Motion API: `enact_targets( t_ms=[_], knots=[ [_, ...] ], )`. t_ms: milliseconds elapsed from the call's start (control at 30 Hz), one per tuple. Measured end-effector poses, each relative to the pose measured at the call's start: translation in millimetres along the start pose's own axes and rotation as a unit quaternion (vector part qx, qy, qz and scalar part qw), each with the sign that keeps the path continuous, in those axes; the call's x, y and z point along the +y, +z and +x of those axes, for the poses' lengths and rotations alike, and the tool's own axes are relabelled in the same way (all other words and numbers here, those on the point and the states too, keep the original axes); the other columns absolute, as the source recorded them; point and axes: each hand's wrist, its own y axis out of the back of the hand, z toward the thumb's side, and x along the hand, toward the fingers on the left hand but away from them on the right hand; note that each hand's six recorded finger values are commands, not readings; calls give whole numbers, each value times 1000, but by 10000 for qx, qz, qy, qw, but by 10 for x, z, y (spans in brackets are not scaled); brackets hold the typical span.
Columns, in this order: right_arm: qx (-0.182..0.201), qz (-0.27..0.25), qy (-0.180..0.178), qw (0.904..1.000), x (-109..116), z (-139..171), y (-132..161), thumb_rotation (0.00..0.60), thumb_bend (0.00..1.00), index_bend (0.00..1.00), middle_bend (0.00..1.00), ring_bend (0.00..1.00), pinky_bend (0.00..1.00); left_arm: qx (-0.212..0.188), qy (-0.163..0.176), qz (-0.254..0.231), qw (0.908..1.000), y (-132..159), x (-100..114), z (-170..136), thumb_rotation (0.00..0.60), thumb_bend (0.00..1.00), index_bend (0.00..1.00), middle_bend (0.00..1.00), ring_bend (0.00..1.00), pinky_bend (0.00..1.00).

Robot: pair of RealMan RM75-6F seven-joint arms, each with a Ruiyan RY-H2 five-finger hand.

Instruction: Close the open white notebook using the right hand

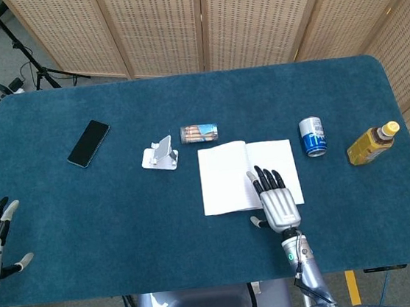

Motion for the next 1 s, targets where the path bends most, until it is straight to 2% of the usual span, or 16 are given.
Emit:
enact_targets(
  t_ms=[567,1000],
  knots=[
    [-34,-138,138,9998,-208,-157,51,600,182,0,0,0,38,-32,-46,-5,10000,13,-17,-5,600,54,0,0,0,0],
    [45,-234,116,9996,-200,-216,191,600,183,0,0,0,37,-59,-60,-20,10000,25,-22,-6,600,53,0,0,0,0]
  ],
)
